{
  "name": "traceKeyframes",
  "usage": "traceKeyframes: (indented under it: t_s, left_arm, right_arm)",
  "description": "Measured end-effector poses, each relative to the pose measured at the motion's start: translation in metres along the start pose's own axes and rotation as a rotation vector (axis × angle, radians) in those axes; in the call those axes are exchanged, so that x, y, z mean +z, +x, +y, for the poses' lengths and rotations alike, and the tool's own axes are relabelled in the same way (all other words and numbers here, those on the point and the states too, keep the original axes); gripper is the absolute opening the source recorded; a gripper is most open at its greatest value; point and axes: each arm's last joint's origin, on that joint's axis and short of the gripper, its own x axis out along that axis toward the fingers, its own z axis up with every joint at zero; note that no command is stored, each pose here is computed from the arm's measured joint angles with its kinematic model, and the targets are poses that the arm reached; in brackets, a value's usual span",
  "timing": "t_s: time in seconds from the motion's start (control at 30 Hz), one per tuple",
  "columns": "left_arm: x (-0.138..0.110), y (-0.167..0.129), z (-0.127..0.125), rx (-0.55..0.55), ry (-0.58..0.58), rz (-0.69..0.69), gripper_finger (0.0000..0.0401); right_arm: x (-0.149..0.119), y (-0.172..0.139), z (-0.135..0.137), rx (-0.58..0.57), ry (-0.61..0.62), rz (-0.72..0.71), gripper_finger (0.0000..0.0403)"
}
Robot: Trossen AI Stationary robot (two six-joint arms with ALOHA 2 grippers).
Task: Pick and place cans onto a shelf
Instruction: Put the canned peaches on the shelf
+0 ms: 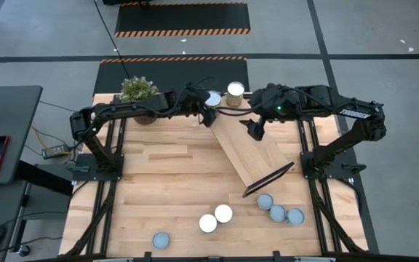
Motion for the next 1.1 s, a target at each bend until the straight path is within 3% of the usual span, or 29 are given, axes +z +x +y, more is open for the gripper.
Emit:
traceKeyframes:
  t_s: [0.7,1.1]
  left_arm:
    - [0.001,0.000,-0.001,-0.003,-0.006,-0.007,0.0318]
    - [0.001,0.000,-0.001,-0.002,-0.006,-0.007,0.0318]
  right_arm:
    - [0.041,-0.009,0.006,0.092,0.160,-0.409,0.0373]
    - [0.055,-0.016,0.006,0.126,0.219,-0.561,0.0373]
